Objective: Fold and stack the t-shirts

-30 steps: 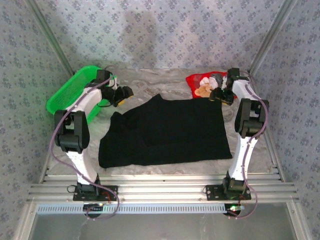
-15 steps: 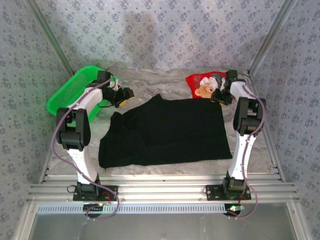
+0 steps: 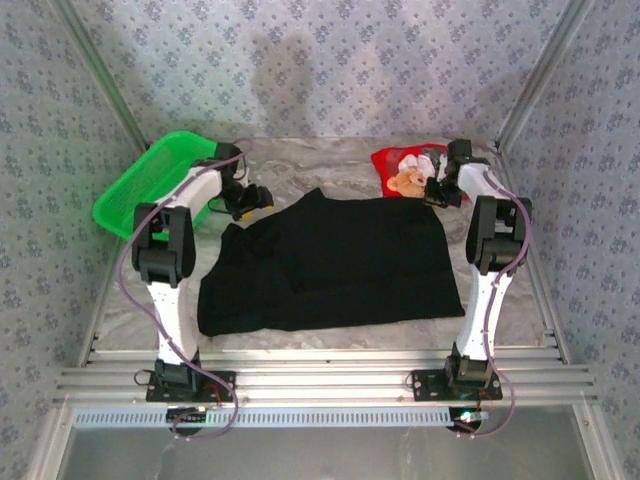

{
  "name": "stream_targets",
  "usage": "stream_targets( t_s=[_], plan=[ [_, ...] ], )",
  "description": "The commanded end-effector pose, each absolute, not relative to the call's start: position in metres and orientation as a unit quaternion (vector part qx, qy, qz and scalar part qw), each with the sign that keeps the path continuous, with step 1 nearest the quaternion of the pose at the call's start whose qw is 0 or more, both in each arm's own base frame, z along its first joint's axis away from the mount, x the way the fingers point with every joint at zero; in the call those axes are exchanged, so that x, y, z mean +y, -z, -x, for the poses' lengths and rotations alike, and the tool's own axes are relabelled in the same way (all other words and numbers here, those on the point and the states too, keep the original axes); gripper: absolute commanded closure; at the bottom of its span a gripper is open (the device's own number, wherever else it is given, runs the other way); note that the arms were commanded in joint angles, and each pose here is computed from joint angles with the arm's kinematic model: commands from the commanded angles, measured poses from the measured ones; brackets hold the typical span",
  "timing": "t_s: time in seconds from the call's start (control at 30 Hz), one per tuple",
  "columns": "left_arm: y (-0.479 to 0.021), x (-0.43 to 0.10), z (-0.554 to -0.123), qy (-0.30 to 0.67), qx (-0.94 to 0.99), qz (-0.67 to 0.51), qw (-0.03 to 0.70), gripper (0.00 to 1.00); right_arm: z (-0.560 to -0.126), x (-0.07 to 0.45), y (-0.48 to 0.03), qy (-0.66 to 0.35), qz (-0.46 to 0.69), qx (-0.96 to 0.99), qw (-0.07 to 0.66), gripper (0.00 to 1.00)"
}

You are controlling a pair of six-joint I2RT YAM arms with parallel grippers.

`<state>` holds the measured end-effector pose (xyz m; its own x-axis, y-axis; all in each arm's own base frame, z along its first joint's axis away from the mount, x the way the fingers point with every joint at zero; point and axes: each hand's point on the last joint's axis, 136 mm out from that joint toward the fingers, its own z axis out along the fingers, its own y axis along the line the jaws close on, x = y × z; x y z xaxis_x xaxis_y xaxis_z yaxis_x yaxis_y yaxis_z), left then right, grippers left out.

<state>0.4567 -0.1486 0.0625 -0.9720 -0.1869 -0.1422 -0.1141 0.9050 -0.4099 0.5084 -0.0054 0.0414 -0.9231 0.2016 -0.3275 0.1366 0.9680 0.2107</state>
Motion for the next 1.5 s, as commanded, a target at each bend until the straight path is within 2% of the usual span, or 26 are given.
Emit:
stream_targets(
  t_s=[0.0,0.4,0.57,0.73,0.97,1.47],
  plan=[
    [-0.045,-0.141,-0.444,0.145,0.987,0.050,0.053,0.38,-0.502,0.005,-0.059,-0.107,-0.062,0.976,0.181,0.89],
    [-0.033,-0.157,-0.463,0.133,0.989,0.036,0.055,0.41,-0.499,0.008,-0.064,-0.118,-0.056,0.975,0.179,0.89],
    [-0.056,-0.182,-0.489,0.176,0.980,0.031,0.090,0.40,-0.498,0.010,-0.062,-0.120,-0.058,0.975,0.176,0.89],
    [-0.056,-0.198,-0.500,0.180,0.980,0.016,0.086,0.38,-0.498,0.011,-0.061,-0.122,-0.059,0.975,0.177,0.90],
    [-0.075,-0.248,-0.529,0.267,0.957,0.011,0.116,0.35,-0.495,0.013,-0.060,-0.122,-0.058,0.976,0.172,0.90],
    [-0.055,-0.274,-0.552,0.233,0.960,-0.023,0.153,0.35,-0.492,0.025,-0.061,-0.127,-0.048,0.976,0.169,0.91]
  ],
)
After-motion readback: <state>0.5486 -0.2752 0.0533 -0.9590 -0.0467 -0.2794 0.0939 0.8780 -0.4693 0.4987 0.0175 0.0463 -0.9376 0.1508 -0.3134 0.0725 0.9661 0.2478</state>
